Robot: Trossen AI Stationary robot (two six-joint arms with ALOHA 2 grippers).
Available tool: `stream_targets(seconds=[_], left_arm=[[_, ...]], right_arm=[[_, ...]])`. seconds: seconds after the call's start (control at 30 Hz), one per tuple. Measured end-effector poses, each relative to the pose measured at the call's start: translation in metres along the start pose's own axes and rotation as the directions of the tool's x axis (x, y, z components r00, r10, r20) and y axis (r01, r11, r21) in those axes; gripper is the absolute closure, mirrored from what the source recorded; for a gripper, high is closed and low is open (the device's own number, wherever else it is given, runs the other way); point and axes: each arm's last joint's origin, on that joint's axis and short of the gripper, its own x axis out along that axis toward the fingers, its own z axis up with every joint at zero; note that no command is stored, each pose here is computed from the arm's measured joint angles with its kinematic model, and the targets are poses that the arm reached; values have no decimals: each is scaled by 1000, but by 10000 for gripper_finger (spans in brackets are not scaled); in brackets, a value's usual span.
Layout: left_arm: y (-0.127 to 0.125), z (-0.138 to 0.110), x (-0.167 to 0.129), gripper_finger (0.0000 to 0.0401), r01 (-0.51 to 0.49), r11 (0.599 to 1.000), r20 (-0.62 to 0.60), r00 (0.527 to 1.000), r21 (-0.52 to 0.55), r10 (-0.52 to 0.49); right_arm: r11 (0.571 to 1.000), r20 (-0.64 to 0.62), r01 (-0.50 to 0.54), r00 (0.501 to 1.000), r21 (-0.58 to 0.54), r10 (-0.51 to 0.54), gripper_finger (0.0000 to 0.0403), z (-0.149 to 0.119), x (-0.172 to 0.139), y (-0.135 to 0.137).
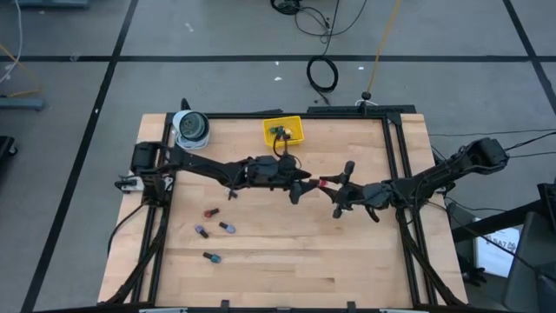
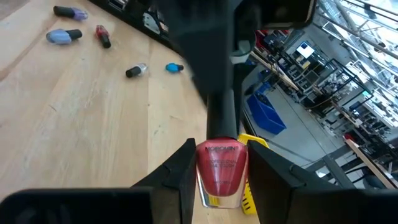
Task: Pick & Place Nail Polish
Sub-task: Put the pink nail polish bottle into the yellow bin
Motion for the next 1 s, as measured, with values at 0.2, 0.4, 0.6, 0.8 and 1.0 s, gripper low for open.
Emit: stream_targets(seconds=[0.2,0.4,0.6,0.8,1.0], left_arm=[[4,-6,14,132,2,1000,-19,1000,-16,-2],[-4,4,26,132,58,998,-9,998,8,-58],[-4,0,48,132,106,994,-60,993,6,-106],[-2,-2,54,132,97,995,-69,993,-4,-97],[-1,-1,54,139,55,998,-38,998,-11,-55]], right_arm=[[1000,0,-1,1000,4,1,297,0,0,0],[1000,0,-2,1000,8,2,297,0,0,0],[1000,-1,-4,1000,13,4,297,0,0,0],[1000,-23,-17,1000,8,17,297,-3,-1,2],[1000,-35,23,999,5,-23,297,-2,-2,3]])
